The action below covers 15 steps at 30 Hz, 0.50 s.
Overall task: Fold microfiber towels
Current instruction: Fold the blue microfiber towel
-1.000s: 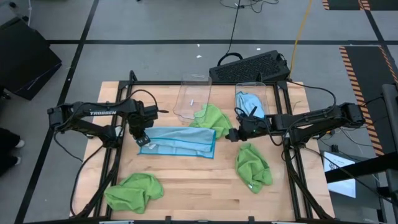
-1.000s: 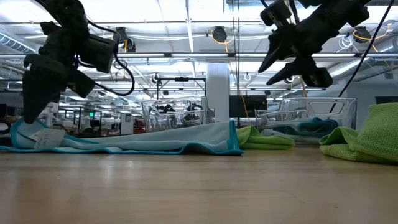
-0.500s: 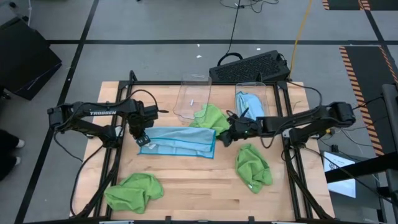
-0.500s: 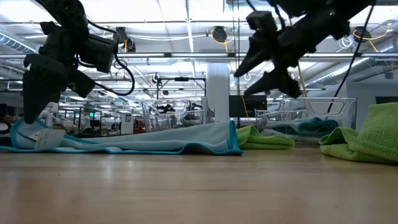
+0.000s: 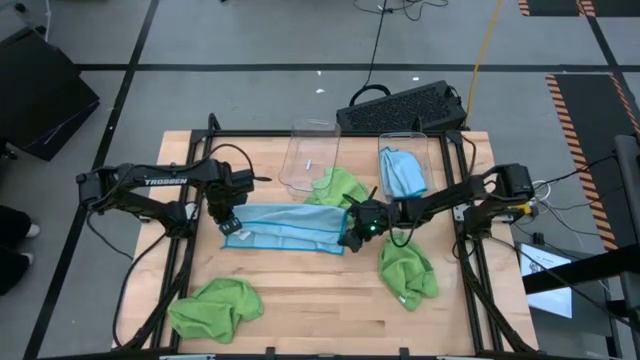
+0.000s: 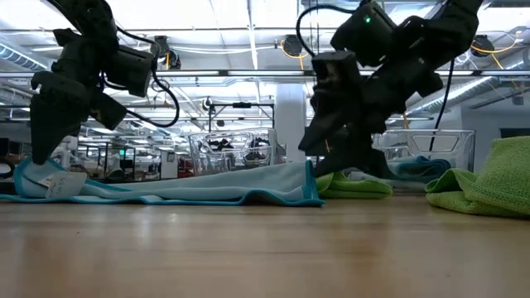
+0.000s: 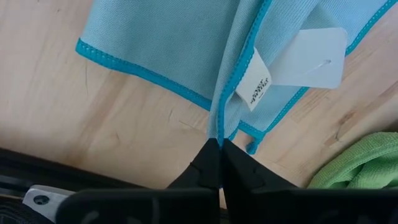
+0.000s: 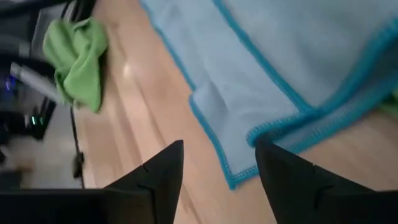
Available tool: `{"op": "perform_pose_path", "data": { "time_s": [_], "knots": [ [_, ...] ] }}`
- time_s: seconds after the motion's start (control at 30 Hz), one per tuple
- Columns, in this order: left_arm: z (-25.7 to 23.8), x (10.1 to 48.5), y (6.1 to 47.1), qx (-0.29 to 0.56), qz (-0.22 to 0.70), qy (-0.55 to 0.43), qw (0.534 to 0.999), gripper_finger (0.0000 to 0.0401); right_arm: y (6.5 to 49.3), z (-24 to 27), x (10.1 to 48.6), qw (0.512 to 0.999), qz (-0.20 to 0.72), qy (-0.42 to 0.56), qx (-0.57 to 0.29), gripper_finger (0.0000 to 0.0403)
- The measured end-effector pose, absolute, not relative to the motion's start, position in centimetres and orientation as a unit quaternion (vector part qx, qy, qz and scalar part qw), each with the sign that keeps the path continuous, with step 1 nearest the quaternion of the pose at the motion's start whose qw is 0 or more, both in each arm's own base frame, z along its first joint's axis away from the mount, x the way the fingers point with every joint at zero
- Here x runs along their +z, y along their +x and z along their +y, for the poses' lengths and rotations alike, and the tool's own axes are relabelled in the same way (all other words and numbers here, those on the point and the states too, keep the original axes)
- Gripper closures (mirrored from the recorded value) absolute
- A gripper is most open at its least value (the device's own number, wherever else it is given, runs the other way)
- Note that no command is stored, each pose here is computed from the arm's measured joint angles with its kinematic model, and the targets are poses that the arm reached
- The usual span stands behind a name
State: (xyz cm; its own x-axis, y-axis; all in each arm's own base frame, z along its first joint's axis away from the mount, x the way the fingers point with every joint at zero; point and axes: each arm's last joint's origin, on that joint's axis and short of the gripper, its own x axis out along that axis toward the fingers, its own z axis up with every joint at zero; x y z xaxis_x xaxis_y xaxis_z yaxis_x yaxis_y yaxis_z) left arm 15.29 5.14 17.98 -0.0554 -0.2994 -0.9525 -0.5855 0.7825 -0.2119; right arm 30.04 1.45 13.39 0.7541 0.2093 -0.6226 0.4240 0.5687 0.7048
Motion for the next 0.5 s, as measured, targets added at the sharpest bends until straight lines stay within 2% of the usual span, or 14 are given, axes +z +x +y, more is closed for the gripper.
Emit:
{"op": "perform_pose_path", "data": {
  "time_s": [0.33,0.5],
  "knots": [
    [5.15,17.97,15.35,0.110,0.716,-0.305,0.618,0.0397,30.18,1.34,12.74,0.702,0.325,0.617,-0.146,0.0198],
    [5.20,17.95,15.49,0.109,0.711,-0.305,0.624,0.0393,30.20,1.19,12.72,0.690,0.304,0.633,-0.175,0.0196]
  ]
}}
